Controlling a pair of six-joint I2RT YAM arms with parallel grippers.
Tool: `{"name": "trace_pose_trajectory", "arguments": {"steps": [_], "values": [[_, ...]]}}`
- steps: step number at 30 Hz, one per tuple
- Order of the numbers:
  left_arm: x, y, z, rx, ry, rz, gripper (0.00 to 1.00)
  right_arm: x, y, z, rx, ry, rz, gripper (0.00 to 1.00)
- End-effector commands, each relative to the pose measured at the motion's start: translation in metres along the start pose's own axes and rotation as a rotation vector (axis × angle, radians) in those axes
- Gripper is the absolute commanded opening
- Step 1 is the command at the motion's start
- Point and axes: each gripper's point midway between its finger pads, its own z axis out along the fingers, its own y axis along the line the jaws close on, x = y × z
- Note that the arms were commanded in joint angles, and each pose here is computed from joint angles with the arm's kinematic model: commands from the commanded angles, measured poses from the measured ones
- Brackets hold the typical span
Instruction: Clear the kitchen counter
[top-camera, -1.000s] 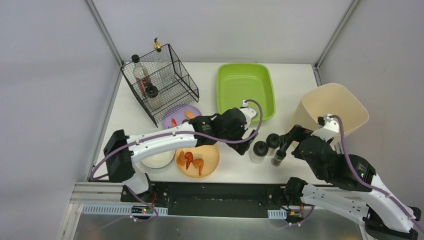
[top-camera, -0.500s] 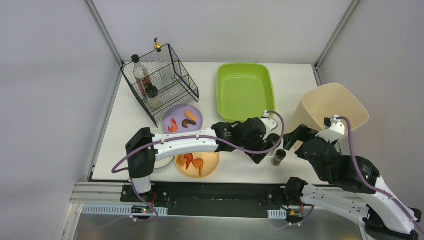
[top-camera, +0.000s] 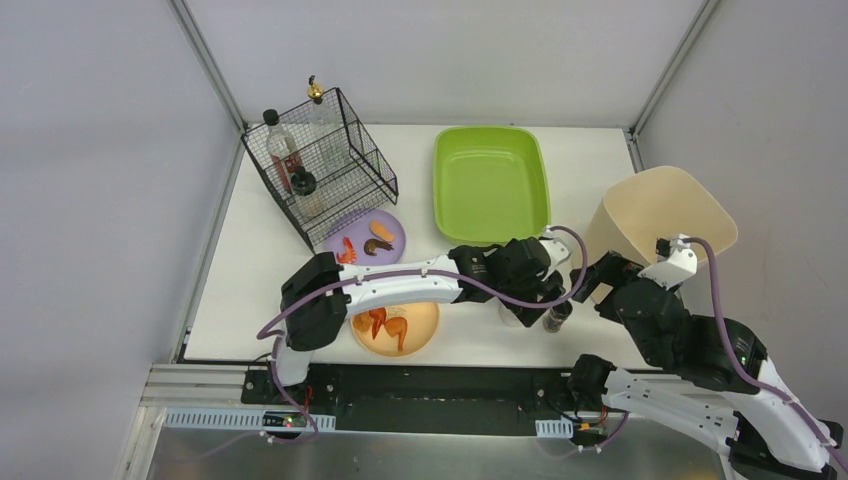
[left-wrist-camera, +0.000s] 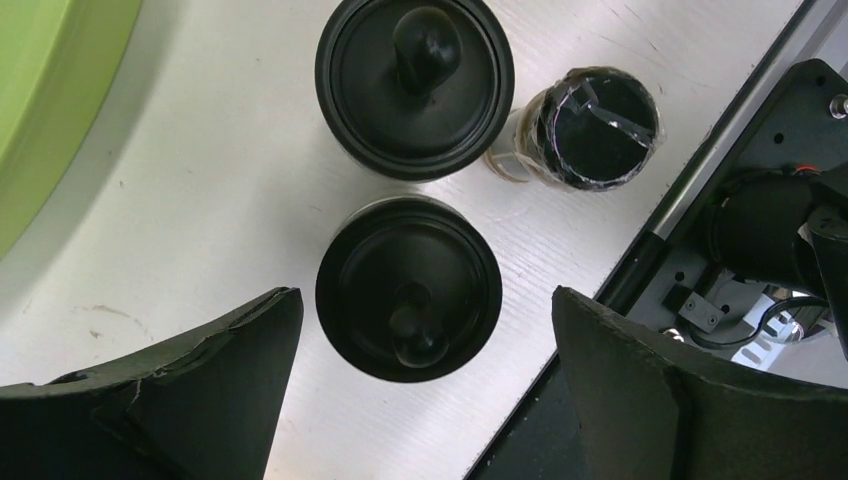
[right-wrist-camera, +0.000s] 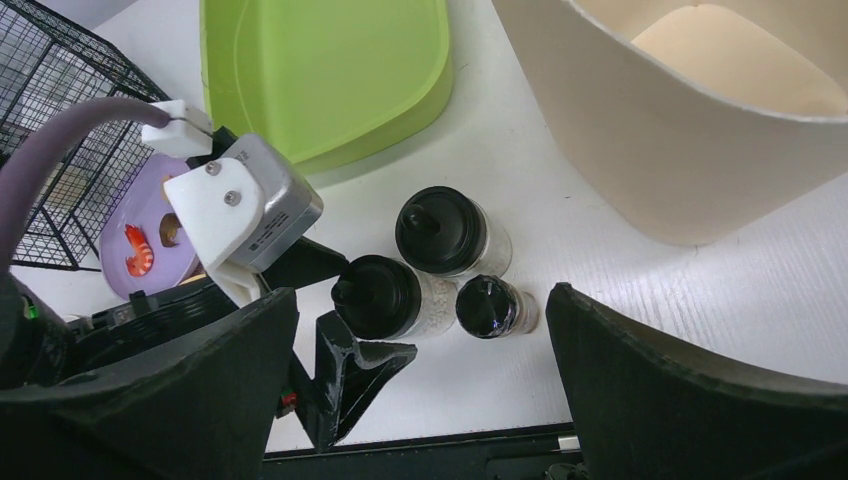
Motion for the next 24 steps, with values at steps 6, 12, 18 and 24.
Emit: {"name": "trace_pose_trajectory", "arguments": {"steps": [6, 12, 18, 24], "values": [[-0.013, -0.004, 0.015, -0.023, -0.03, 0.025, 0.99, -0.002, -0.002, -0.002, -0.003, -0.007, 0.014, 0.99], [-0.008, -0.002, 0.021, -0.039, -0.017, 0.03, 0.92, 0.0, -0.003, 0.0, 0.002, -0.005, 0.013, 0.99], [-0.006, 0.002, 0.02, -0.058, -0.008, 0.03, 0.66, 0.002, -0.001, 0.001, -0.003, -0.002, 0.015, 0.99], [-0.007, 0.008, 0.016, -0.093, -0.008, 0.029, 0.26, 0.005, 0.001, 0.002, -0.006, 0.007, 0.013, 0.99]]}}
